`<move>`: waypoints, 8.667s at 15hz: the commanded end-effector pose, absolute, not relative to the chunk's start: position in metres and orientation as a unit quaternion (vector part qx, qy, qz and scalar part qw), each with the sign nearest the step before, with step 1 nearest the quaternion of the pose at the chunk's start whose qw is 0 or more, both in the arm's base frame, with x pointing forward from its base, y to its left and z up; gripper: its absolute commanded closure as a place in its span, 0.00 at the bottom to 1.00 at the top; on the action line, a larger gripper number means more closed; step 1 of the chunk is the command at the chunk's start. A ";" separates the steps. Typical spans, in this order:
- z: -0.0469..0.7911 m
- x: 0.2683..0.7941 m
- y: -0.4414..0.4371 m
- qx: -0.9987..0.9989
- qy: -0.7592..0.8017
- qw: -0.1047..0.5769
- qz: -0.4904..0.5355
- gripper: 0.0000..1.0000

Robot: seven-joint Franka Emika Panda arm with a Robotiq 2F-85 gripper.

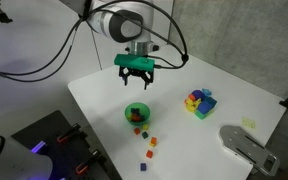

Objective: Remove one purple block and one brown block from the bowl and put them on the table

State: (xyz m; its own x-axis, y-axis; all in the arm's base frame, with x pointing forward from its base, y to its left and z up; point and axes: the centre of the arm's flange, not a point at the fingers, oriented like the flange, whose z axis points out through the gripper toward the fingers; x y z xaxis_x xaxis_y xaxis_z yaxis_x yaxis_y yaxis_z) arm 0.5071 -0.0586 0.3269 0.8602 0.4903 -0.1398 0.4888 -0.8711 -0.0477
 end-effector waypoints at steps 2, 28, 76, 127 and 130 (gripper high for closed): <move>0.287 0.514 -0.063 -0.955 -0.289 0.043 0.061 0.00; 0.123 0.554 -0.054 -0.949 -0.286 0.098 0.090 0.00; 0.112 0.533 -0.039 -0.894 -0.441 0.064 0.032 0.69; 0.162 0.479 -0.136 -0.952 -0.260 0.033 0.159 0.00; 0.198 0.489 -0.128 -0.964 -0.204 0.023 0.168 0.00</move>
State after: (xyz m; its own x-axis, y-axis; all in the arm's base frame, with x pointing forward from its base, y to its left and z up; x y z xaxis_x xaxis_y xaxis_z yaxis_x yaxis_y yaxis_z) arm 0.4794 -0.1374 0.1592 0.8129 0.5035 -0.2926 0.4833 -0.8636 -0.1434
